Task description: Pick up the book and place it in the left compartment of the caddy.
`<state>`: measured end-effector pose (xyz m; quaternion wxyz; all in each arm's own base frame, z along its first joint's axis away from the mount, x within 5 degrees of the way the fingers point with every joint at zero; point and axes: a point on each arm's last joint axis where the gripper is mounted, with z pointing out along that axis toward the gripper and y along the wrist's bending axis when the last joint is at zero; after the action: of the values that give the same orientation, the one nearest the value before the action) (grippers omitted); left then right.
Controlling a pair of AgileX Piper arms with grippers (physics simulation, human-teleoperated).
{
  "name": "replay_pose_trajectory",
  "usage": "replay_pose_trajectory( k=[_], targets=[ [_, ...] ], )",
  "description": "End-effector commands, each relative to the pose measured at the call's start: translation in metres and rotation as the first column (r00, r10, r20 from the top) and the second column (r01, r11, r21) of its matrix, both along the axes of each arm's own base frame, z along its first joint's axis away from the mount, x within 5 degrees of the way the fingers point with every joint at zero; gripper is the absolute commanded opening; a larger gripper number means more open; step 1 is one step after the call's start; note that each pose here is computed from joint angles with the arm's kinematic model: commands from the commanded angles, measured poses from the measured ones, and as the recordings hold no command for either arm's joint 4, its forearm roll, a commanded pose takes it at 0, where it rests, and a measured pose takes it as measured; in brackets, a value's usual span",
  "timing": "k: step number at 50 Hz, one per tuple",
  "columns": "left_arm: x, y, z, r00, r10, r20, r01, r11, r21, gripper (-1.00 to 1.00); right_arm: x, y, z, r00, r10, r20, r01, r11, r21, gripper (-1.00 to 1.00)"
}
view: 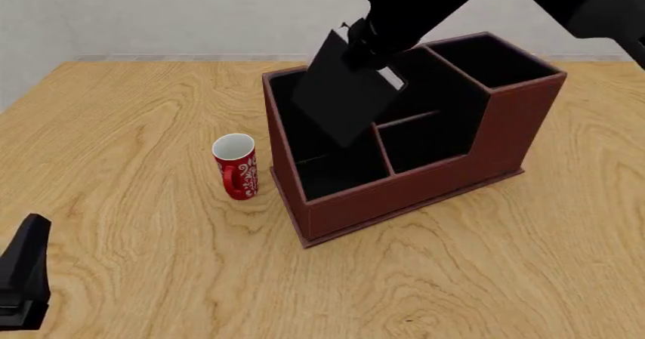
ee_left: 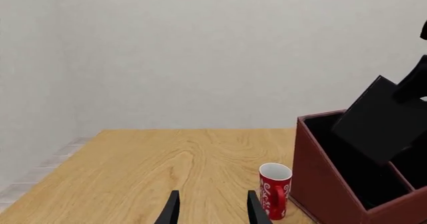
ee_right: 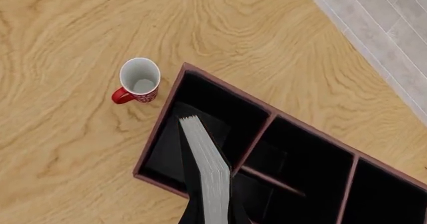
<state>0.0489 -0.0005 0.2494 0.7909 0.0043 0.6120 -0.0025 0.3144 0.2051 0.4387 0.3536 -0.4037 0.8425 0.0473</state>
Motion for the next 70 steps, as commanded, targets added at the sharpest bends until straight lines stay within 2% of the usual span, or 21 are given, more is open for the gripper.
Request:
replay_pose_trajectory(
  k=[1, 32, 48, 70],
  targets=[
    [0.001, 0.0, -0.005, 1.0, 0.002, 0.004, -0.002, 1.0, -0.007, 1.0, 0.008, 0.005, -0.004, 0.999, -0.028, -0.015, 0.028, 0.999, 0.015, -1.0],
    [0.001, 0.0, -0.004, 1.0, -0.008, -0.008, 0.008, 1.0, 0.003, 1.0, 0.027, 0.012, -0.03, 0.996, -0.05, -0.075, 0.049, 0.999, -0.013, -1.0],
    [0.002, 0.0, -0.007, 1.0, -0.007, -0.008, 0.007, 1.0, -0.002, 1.0, 0.033, 0.026, -0.044, 0.994, -0.051, -0.099, 0.05, 0.999, -0.013, -1.0],
    [0.004, 0.0, -0.018, 1.0, -0.006, -0.013, 0.006, 1.0, -0.003, 1.0, 0.035, 0.029, -0.077, 0.989, -0.071, -0.129, 0.069, 0.997, -0.013, -1.0]
  ],
)
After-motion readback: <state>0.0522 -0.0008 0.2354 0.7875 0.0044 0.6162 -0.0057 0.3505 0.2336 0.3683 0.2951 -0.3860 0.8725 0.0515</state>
